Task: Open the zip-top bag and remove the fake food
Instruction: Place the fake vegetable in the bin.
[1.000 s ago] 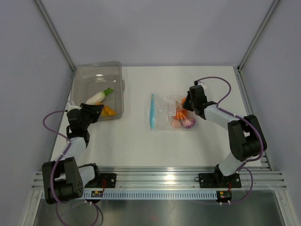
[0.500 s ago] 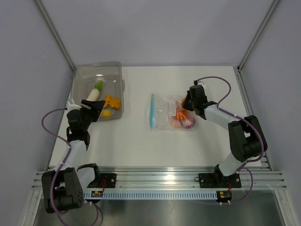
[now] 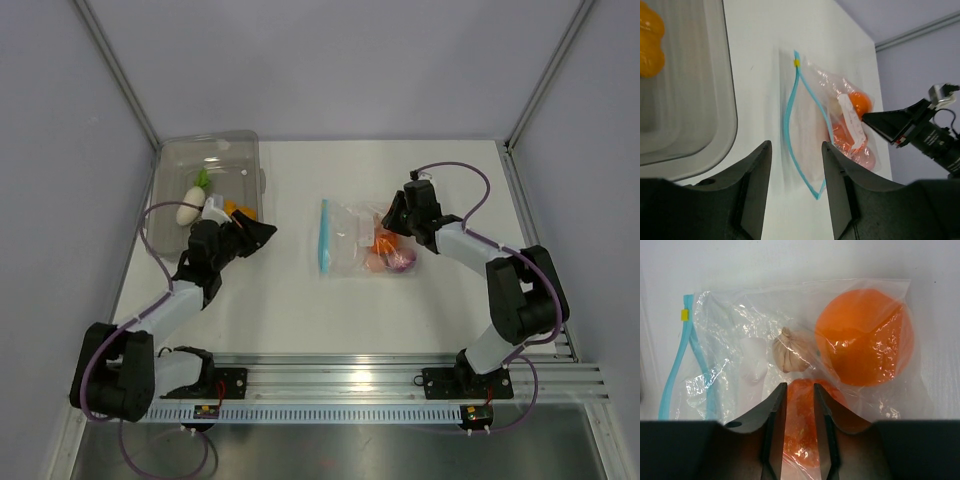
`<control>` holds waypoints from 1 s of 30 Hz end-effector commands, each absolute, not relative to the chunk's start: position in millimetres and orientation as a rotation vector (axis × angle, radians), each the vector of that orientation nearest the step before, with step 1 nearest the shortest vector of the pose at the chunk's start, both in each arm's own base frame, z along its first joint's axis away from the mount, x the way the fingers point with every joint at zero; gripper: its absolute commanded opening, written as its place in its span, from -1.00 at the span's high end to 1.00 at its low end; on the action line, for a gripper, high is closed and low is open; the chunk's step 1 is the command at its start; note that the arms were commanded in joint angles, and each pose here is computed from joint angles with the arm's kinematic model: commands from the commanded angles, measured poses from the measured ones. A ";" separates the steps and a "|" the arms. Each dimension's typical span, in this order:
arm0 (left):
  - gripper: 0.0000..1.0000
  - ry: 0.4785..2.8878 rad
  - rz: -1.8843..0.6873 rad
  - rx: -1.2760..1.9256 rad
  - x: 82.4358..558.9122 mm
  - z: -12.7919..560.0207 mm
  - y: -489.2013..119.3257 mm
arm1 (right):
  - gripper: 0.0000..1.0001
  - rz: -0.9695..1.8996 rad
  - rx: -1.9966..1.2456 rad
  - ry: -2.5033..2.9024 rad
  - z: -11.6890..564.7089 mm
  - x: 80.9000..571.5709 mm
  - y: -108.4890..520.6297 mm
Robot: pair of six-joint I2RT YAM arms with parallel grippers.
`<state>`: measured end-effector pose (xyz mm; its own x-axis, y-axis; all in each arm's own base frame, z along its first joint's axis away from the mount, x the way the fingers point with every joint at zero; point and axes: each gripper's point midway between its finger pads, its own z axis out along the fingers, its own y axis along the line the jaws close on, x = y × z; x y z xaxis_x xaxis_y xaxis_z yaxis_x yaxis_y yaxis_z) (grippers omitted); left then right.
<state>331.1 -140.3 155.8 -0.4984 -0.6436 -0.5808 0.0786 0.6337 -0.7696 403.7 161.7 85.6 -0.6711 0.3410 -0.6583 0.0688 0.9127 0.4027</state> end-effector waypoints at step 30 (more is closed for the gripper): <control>0.23 2.215 -1.070 -0.183 358.0 79.3 -249.6 | -0.78 0.228 0.515 2.183 97.6 430.4 88.1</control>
